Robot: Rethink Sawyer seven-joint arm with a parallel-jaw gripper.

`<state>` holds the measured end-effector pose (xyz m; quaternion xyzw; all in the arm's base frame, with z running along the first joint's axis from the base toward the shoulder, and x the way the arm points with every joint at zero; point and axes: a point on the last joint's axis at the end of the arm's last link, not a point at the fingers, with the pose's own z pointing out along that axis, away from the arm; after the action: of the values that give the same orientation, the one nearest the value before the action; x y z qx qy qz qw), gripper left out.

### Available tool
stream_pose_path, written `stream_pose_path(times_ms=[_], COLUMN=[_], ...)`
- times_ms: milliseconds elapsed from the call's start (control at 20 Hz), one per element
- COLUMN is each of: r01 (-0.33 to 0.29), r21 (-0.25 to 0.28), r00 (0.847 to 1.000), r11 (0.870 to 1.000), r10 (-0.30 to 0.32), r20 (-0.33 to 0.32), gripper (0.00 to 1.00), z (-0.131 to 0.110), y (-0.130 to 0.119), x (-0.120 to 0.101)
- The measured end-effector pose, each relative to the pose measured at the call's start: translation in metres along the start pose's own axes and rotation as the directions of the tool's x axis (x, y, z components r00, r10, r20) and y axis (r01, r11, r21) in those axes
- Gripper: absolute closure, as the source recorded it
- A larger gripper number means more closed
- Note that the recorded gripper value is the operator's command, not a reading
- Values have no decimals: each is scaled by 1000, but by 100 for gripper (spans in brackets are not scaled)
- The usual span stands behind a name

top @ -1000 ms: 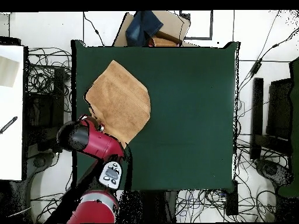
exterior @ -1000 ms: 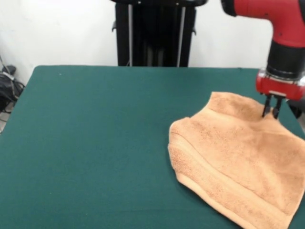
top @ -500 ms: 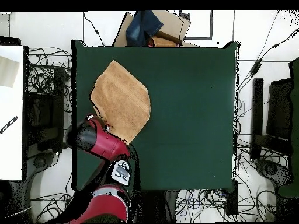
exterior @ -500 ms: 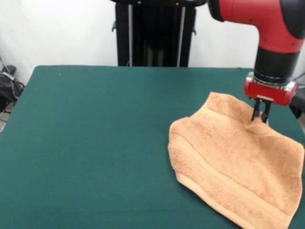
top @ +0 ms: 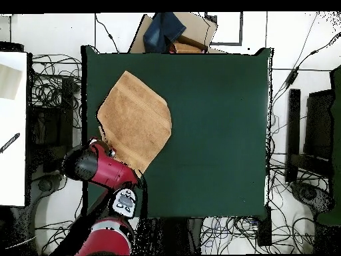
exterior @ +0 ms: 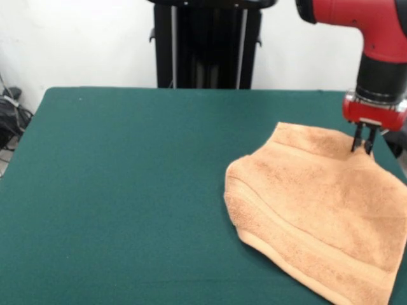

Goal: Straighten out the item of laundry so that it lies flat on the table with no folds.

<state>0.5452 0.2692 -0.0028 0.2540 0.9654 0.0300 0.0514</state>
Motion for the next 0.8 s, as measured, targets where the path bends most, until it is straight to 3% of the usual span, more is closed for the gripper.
stream_pose_path(times_ms=[500, 800], r01=[-23, -26], r21=[-16, -9], r00=[1000, 1000], r11=[1000, 1000], r10=[23, 26], r20=[-6, -3], gripper=[100, 100], z=[-1, 1], y=[-1, -7], x=[-8, 0])
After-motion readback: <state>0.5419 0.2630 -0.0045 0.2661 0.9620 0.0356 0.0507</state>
